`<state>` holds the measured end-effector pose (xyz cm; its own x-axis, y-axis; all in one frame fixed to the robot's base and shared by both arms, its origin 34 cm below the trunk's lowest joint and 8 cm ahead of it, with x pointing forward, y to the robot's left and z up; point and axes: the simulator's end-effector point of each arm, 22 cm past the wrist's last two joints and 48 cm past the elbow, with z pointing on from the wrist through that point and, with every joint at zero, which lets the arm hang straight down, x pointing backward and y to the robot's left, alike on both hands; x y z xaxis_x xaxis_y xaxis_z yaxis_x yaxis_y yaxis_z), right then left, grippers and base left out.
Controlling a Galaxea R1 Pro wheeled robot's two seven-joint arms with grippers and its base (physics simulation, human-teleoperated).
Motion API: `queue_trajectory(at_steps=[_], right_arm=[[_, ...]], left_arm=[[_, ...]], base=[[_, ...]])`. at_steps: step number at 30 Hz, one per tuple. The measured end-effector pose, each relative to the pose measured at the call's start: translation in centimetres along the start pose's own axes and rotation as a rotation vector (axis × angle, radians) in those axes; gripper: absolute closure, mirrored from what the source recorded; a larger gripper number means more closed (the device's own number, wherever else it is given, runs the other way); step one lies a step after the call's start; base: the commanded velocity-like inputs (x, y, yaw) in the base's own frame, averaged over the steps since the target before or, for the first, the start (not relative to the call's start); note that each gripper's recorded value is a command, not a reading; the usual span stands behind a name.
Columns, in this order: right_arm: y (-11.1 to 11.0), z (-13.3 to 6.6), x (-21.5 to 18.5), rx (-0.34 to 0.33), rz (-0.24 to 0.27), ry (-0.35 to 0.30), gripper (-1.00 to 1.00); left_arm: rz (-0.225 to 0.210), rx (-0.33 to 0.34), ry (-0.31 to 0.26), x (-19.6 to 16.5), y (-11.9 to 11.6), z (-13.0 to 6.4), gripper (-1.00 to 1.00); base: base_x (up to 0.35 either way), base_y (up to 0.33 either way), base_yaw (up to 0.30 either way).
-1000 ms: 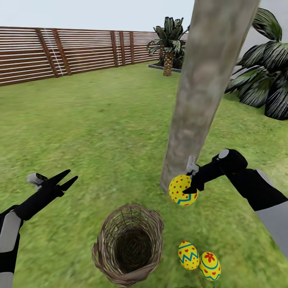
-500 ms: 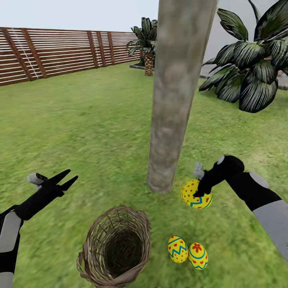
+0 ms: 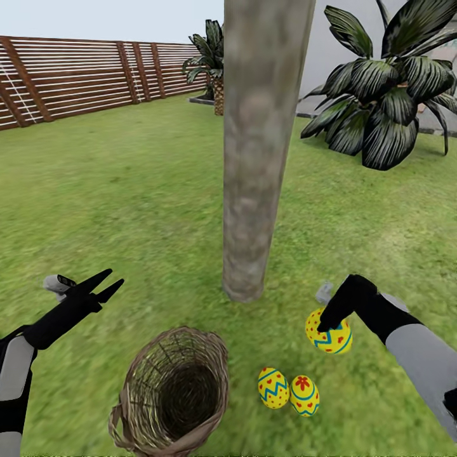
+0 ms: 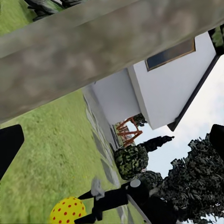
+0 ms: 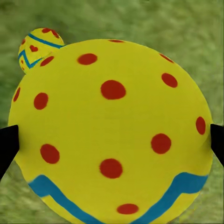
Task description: Take the three Easter eggs out of the wicker basket on the lawn in the garden, then place them on the lawn next to a single tree (choose any tree) so that all three eggs are next to the same tree and none are left in the basket.
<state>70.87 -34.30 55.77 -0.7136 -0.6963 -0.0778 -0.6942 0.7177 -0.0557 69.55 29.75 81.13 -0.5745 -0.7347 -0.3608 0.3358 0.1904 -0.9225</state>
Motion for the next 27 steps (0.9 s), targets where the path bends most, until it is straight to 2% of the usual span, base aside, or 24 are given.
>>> queue_trajectory(at_steps=[1, 3, 5, 7, 11, 14, 16, 19, 23, 25, 27], right_arm=[[0.3, 0.4, 0.0, -0.029, 0.036, -0.038, 1.0], [-0.7, 1.0, 0.1, -0.017, 0.093, -0.098, 1.0], [-2.1, 2.2, 1.2, 0.027, 0.138, -0.109, 1.0], [-1.8, 3.6, 2.0, 0.026, 0.174, -0.114, 1.0], [-4.4, 4.5, 1.5, 0.174, 0.176, -0.164, 1.0], [-4.9, 4.8, 1.3, 0.194, 0.195, -0.19, 1.0], [-6.1, 5.0, 0.7, 0.258, 0.172, -0.249, 1.0], [-5.4, 6.3, 0.3, 0.297, 0.165, -0.269, 1.0], [-3.8, 7.6, -0.1, 0.282, 0.171, -0.265, 1.0], [-3.7, 8.2, 0.5, 0.298, 0.218, -0.256, 1.0], [-4.0, 8.7, 1.7, 0.304, 0.295, -0.251, 1.0]], left_arm=[[-0.001, -0.002, 0.001, 0.0, 0.1, 0.0, -1.0], [-0.003, -0.004, 0.001, 0.1, 0.3, 0.0, -1.0], [-0.005, -0.006, 0.002, 0.1, 0.4, 0.0, -1.0], [-0.008, -0.008, 0.002, 0.2, 0.6, 0.0, -1.0], [-0.03, -0.021, -0.001, 0.4, 1.6, -0.3, -1.0], [-0.034, -0.027, -0.003, 0.4, 1.9, -0.4, -1.0], [-0.037, -0.031, -0.002, 0.4, 2.2, -0.4, -1.0], [-0.041, -0.036, -0.001, 0.6, 2.5, -0.4, -1.0], [-0.046, -0.04, 0.001, 0.7, 2.8, -0.5, -1.0], [-0.048, -0.043, 0.001, 0.8, 3.0, -0.5, -1.0], [-0.049, -0.045, 0.002, 0.8, 3.2, -0.5, -1.0]], base=[[0.0, 0.0, -0.001], [0.0, 0.0, 0.0], [0.0, 0.0, 0.0], [0.0, 0.0, 0.0], [0.0, 0.0, 0.0], [0.0, 0.0, 0.0], [0.0, 0.0, 0.0], [0.0, 0.0, 0.0], [0.0, 0.0, 0.0], [0.0, 0.0, 0.0], [0.0, 0.0, 0.0]])
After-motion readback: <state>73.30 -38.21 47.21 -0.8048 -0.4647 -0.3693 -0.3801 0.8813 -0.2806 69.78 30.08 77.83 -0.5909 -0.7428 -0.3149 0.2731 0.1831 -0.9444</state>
